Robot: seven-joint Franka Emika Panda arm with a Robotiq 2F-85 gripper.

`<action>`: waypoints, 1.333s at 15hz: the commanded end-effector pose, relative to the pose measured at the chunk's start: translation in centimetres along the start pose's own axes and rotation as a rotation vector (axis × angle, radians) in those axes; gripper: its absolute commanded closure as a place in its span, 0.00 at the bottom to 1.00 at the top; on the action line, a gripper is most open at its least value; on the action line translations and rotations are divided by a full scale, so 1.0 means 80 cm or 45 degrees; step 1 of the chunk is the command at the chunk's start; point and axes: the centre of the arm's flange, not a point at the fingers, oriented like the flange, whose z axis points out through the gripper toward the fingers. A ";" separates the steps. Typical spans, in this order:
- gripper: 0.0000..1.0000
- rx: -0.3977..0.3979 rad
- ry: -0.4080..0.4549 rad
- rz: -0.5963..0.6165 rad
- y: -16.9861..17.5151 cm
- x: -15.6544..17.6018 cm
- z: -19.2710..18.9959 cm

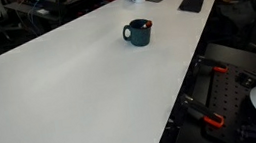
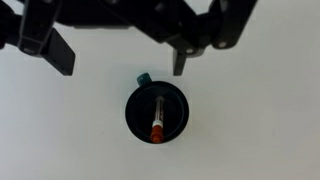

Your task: Put the marker directly onto the counter

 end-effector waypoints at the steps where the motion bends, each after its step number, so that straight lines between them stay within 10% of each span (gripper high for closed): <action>1: 0.00 0.017 -0.017 -0.001 0.004 0.005 0.010; 20: 0.00 0.046 -0.145 0.012 0.014 0.015 0.087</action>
